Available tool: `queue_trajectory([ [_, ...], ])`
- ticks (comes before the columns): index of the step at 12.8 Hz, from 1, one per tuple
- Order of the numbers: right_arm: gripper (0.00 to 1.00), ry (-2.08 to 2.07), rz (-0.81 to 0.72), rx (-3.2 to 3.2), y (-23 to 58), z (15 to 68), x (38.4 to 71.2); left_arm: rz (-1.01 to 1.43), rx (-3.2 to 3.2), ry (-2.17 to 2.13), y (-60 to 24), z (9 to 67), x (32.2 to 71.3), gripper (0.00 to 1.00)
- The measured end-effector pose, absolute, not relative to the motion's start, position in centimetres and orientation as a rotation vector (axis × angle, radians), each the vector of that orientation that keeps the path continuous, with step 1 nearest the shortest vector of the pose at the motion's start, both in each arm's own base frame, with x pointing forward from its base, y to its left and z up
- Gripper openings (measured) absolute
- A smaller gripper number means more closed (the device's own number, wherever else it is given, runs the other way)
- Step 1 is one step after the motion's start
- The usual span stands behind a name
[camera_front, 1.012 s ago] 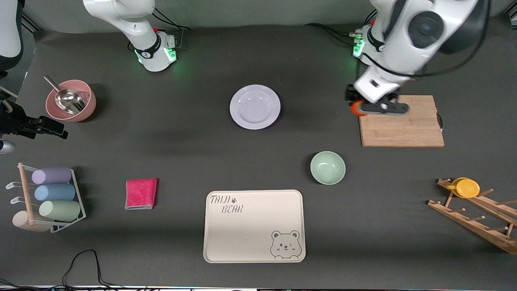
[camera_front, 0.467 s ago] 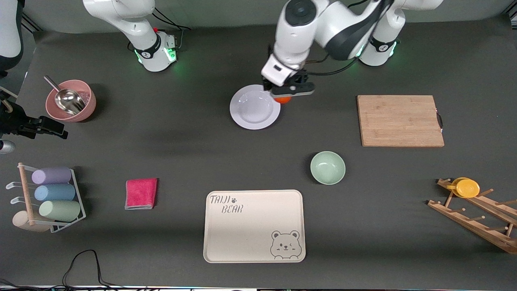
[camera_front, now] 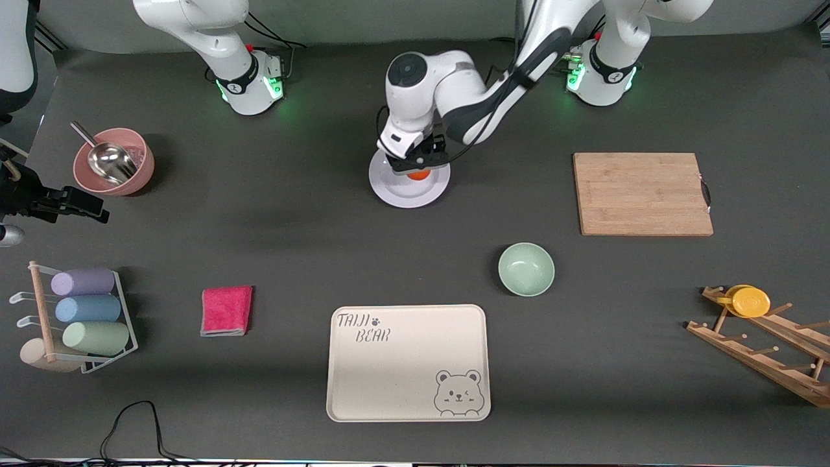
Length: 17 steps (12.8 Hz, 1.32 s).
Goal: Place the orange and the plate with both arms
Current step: 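Lift the orange with the left gripper and carry it over the plate, then lower the orange onto the plate, open the left gripper and withdraw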
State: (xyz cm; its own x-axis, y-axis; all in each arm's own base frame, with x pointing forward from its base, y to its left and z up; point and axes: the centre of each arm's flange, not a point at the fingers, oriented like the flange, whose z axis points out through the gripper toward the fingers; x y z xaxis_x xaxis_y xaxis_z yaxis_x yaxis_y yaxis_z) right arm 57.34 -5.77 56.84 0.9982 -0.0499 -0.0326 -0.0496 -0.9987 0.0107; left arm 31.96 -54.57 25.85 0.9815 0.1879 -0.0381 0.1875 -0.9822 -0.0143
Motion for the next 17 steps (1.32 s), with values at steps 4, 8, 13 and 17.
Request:
queue_trajectory([
  [4,1.00,-0.078,-0.052,3.130,-5.8,56.8,57.3,0.120,-3.105,-0.308,-55.6,21.3,33.2,0.71],
  [8,1.00,-0.078,-0.052,3.130,-5.8,56.8,57.3,0.114,-3.117,-0.334,-56.7,20.9,32.1,0.71],
  [13,1.00,-0.078,-0.052,3.130,-5.8,56.8,57.3,0.110,-3.106,-0.358,-57.0,20.7,31.5,0.78],
  [17,1.00,-0.078,-0.051,3.130,-5.8,56.8,57.3,0.062,-3.126,-0.336,-56.1,22.2,34.8,1.00],
])
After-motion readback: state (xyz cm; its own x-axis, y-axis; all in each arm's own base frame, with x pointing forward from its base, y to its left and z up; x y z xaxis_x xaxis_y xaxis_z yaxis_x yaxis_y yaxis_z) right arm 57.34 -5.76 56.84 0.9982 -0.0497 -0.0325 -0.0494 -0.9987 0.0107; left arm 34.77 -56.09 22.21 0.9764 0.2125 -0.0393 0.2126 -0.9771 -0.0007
